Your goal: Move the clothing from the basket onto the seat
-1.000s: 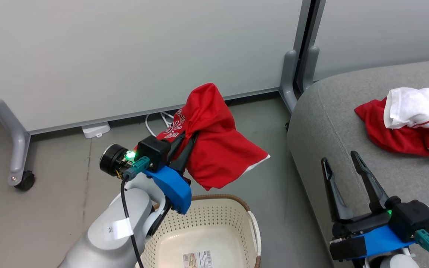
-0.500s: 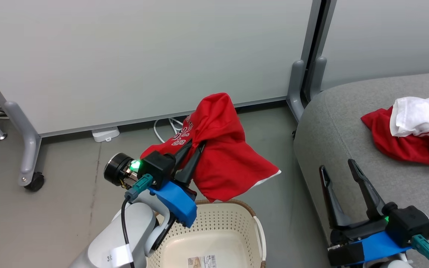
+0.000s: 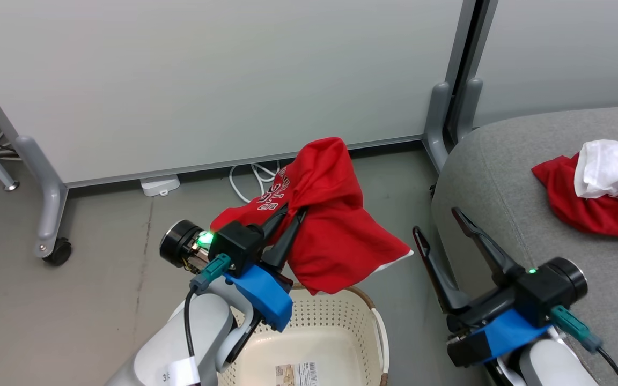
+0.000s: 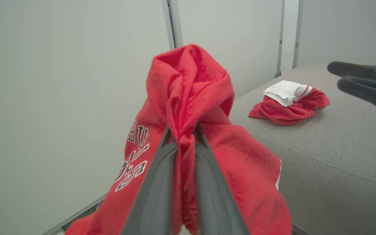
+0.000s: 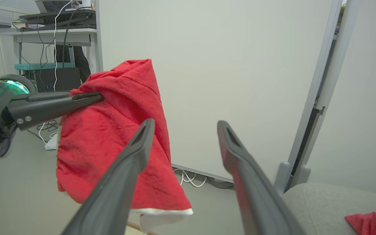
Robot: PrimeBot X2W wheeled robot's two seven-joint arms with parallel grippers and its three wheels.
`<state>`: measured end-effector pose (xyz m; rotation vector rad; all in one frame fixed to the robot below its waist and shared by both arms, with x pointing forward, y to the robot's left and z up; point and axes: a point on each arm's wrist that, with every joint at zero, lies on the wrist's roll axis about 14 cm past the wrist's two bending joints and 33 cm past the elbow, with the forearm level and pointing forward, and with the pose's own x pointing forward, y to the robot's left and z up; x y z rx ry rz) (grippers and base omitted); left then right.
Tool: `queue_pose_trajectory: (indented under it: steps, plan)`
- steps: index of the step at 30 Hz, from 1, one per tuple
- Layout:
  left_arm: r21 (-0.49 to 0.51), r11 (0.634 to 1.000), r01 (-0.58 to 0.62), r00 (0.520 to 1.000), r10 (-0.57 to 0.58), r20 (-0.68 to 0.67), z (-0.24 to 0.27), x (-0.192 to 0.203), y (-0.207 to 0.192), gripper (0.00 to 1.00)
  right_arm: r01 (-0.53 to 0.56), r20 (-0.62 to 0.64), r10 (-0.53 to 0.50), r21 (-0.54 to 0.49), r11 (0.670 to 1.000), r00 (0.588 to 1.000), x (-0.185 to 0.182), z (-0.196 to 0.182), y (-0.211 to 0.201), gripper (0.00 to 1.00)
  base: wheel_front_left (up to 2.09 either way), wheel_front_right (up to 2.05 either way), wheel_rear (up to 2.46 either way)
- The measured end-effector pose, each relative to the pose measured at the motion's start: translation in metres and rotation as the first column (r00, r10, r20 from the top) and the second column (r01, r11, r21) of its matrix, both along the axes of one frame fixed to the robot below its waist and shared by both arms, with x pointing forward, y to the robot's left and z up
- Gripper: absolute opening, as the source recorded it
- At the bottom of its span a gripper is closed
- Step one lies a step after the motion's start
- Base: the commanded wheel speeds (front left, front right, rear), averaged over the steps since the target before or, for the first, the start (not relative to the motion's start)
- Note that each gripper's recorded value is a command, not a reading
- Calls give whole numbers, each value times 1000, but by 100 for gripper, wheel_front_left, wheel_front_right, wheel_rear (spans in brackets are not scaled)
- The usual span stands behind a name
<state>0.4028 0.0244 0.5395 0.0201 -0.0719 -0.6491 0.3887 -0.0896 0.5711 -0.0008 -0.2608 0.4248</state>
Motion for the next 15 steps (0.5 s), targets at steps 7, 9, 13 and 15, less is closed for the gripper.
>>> queue_pose_trajectory:
  steps: [7,9,13,15]
  plan:
    - [1,1000,25,1000,-26,13,3,-1,-9,0,-140,-35,137,-135,981,990,18,-15,30,100,0,0,0]
    - [-3,1000,30,999,-30,12,4,-1,-11,0,-178,-53,171,-166,970,984,22,-20,38,100,0,0,0]
    - [5,999,38,999,-38,17,4,-3,-13,0,-242,-89,227,-227,944,970,28,-32,51,100,0,0,0]
    - [6,999,53,998,-53,16,3,-6,-17,0,-271,-115,249,-253,929,962,30,-40,56,100,0,0,0]
